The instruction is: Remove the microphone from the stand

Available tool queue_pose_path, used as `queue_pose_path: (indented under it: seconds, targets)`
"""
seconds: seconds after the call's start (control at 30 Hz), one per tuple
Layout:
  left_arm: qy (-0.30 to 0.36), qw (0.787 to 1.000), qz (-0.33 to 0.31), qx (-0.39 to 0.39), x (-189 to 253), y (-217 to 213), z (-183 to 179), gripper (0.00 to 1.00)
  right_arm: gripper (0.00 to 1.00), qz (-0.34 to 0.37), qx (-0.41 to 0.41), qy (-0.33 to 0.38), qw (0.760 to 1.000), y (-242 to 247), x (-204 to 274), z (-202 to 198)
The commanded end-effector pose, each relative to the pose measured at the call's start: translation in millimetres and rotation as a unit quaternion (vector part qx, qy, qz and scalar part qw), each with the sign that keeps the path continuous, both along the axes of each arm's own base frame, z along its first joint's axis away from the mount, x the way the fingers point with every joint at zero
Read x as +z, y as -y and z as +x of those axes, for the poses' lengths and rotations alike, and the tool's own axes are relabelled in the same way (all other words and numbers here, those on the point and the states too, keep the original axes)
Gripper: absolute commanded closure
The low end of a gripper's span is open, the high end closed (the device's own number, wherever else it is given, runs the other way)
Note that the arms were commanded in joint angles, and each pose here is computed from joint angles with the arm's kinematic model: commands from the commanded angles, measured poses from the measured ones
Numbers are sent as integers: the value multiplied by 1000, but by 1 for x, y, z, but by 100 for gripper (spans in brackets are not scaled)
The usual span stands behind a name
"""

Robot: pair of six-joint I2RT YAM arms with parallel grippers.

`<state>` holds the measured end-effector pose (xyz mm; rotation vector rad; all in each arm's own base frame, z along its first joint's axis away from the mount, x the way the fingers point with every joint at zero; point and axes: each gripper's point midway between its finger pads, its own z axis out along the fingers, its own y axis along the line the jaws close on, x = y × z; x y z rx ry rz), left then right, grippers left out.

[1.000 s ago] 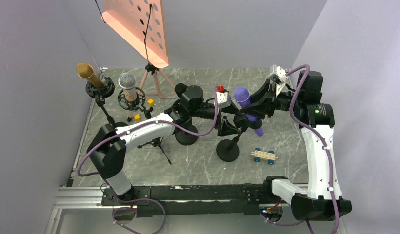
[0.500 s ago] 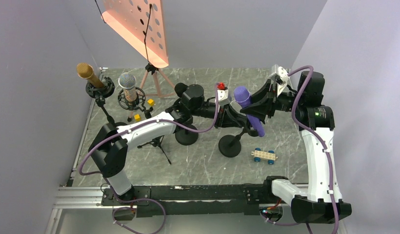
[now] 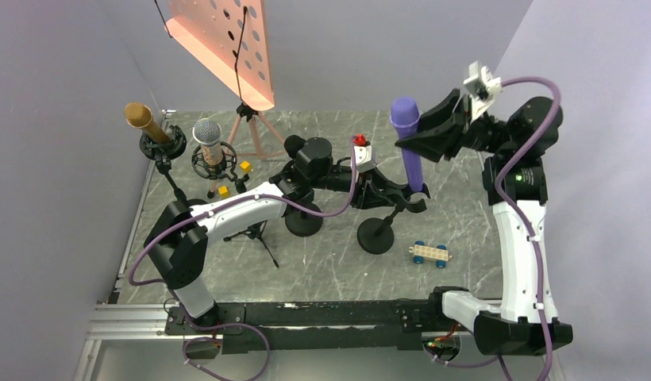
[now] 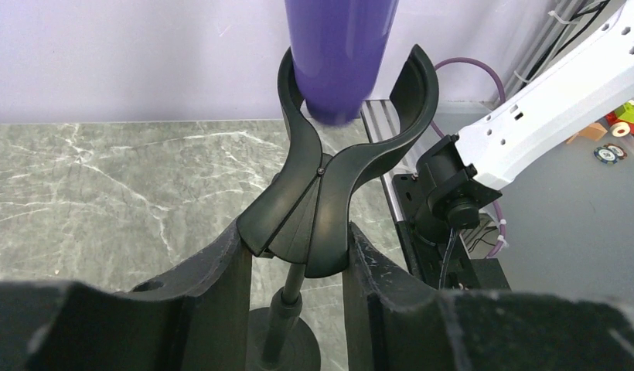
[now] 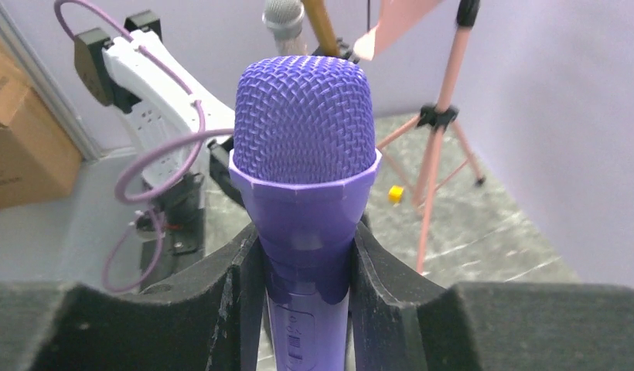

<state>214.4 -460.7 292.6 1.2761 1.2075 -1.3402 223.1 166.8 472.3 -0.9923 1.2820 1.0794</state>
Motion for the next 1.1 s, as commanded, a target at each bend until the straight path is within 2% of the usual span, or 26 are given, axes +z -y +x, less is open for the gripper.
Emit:
queue_pose_path:
  seconds: [0.0,0.03,0.07,0.17,0.2,0.3,0.37,0.53,0.63,0.77,0.97,1.07]
  targets:
    - [16,1000,-14,3,16,5,2,100,100,23,-15,122,992,2,80,-8]
    - [18,1000,-13,4,17,5,2,100,100,27,-28,129,991,4,88,-2]
    - [20,1000,-13,4,19,5,3,93,100,33,-53,142,988,7,96,5]
    - [28,1000,-13,2,27,4,3,53,100,47,-158,142,976,27,99,36]
    - [31,999,-14,6,31,3,4,44,100,46,-193,134,971,35,90,48]
    - [47,998,-21,20,46,0,7,32,100,46,-306,107,945,64,64,80]
    - [57,998,-23,33,56,-3,9,20,100,40,-364,89,926,81,42,97]
    - [97,994,-39,43,93,-17,6,17,100,10,-466,44,883,119,-15,128]
    - [116,991,-53,40,119,-30,-6,13,100,-48,-500,-1,865,136,-64,149]
    - [153,985,-72,40,157,-52,-22,13,100,-155,-570,-101,801,180,-147,178]
    - [200,974,-76,68,197,-79,-32,13,100,-290,-577,-264,717,233,-267,193]
    - [212,972,-69,70,206,-90,-39,13,100,-333,-572,-314,681,253,-322,189]
